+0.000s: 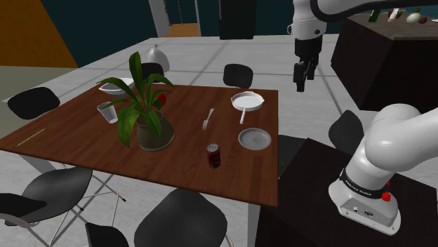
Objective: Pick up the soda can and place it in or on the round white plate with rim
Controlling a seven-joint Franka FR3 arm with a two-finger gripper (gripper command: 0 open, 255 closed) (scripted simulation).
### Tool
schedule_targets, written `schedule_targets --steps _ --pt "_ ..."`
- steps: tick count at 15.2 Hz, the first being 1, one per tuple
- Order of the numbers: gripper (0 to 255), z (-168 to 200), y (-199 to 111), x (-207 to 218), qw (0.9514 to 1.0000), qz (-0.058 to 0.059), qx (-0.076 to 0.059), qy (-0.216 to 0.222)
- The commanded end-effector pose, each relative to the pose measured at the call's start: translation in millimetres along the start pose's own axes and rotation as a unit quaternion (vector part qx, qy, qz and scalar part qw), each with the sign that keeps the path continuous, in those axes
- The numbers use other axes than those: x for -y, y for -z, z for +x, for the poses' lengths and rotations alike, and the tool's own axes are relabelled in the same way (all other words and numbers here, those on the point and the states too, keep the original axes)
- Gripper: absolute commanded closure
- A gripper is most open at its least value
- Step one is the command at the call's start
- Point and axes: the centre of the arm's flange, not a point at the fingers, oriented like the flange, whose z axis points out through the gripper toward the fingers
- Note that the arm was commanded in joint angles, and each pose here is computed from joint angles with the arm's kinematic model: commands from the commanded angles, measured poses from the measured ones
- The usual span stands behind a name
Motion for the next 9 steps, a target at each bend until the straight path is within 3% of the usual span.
schedule_targets --steps 1,9 --pt "0 0 0 0 1.0 0.0 0.0 0.0" --pt "0 63 -53 58 0.9998 0.01 -0.017 0.001"
